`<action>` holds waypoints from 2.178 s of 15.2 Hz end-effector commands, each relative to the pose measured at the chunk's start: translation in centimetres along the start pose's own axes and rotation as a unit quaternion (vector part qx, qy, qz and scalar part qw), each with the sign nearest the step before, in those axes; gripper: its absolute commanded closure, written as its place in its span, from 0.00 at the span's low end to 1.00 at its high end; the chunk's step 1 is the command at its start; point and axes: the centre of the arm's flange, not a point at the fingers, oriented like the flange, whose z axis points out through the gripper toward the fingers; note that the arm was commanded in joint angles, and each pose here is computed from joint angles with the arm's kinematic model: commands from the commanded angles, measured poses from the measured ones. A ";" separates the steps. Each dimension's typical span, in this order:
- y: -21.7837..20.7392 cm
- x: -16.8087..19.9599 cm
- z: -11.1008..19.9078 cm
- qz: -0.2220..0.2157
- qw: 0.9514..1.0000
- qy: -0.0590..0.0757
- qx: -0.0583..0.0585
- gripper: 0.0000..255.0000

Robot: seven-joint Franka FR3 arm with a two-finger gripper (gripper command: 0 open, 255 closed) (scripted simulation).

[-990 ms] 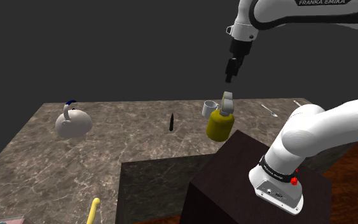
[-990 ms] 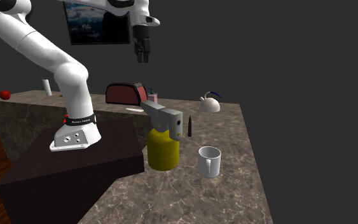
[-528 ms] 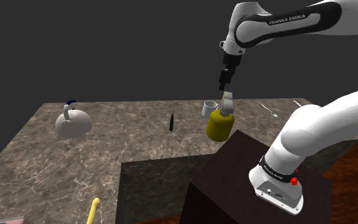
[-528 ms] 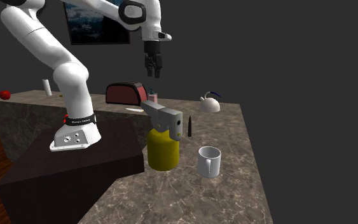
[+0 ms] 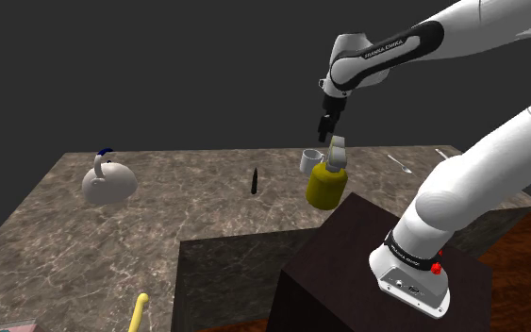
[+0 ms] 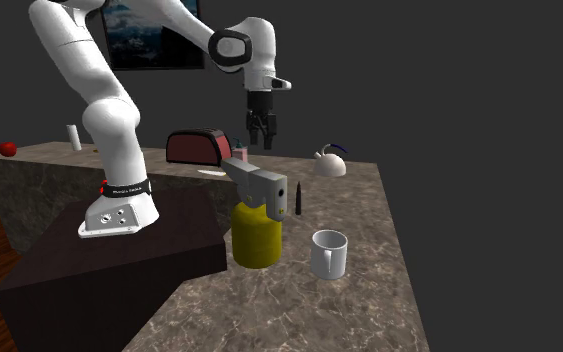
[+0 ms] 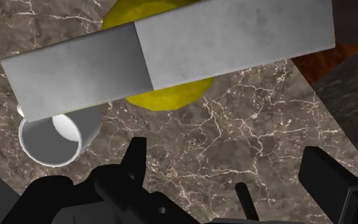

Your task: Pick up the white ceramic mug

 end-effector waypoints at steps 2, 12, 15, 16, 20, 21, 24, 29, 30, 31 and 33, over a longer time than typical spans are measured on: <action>2.5 1.8 3.0 0.000 1.000 -0.002 0.001 0.00; 10.4 6.5 12.7 -0.001 1.000 -0.007 0.006 0.00; 12.8 7.9 15.6 -0.001 1.000 -0.009 0.008 0.00; 13.6 8.4 16.6 -0.001 1.000 -0.009 0.008 0.00; 16.7 10.2 20.5 -0.002 1.000 -0.012 0.010 0.00; 17.5 10.7 21.5 -0.002 1.000 -0.012 0.011 0.00; 18.0 11.1 23.2 -0.002 1.000 -0.013 0.011 0.00; 18.0 11.1 25.9 -0.002 1.000 -0.013 0.011 0.00; 18.0 11.1 26.2 -0.002 1.000 -0.013 0.011 0.00; 18.0 11.1 26.2 -0.002 1.000 -0.013 0.011 0.00; 18.0 11.2 26.2 -0.002 1.000 -0.013 0.011 1.00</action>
